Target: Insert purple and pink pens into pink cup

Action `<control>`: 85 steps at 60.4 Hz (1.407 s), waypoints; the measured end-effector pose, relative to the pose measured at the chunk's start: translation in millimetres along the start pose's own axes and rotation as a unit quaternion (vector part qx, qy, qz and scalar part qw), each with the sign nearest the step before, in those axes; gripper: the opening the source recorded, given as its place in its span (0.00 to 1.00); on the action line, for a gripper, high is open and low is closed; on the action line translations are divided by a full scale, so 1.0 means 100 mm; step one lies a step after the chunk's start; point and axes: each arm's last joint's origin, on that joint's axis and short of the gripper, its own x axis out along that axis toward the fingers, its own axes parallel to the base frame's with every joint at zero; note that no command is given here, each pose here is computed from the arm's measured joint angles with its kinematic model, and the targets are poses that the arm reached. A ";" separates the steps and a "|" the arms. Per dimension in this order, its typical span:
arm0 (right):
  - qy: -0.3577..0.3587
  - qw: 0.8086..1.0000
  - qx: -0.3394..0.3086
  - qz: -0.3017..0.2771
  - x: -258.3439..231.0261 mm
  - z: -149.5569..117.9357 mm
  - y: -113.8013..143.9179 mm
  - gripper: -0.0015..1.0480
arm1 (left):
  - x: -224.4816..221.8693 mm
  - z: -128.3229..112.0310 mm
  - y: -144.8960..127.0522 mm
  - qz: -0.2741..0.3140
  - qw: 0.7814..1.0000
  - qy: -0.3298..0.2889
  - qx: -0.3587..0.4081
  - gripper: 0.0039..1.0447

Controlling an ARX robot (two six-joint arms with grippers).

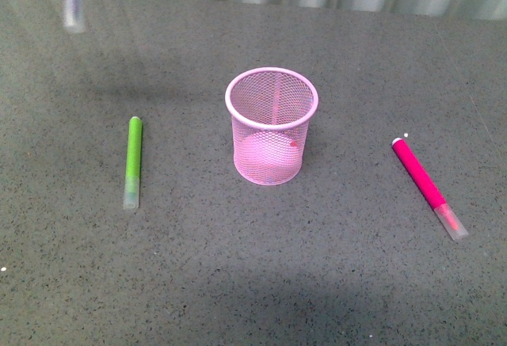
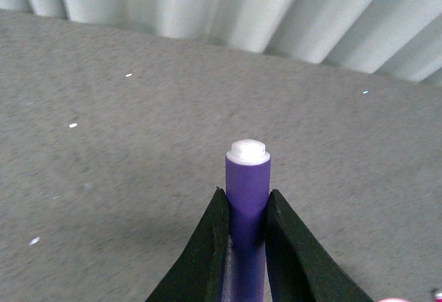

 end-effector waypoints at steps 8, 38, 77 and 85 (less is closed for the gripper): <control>0.000 1.000 0.000 0.000 0.00 0.00 0.00 0.93 | 0.24 -0.02 -0.32 -0.027 1.000 -0.004 -0.002 0.08; 0.000 1.000 0.000 0.000 0.00 0.00 0.00 0.93 | 0.63 -0.15 -0.93 -0.097 0.995 0.017 -0.020 0.08; 0.000 1.000 0.000 0.000 0.00 0.00 0.00 0.93 | 0.48 -0.63 -1.02 -0.087 0.994 0.059 -0.031 0.08; 0.000 1.000 0.000 0.000 0.00 0.00 0.00 0.93 | 0.47 -0.68 -1.06 -0.090 0.994 0.059 -0.031 0.08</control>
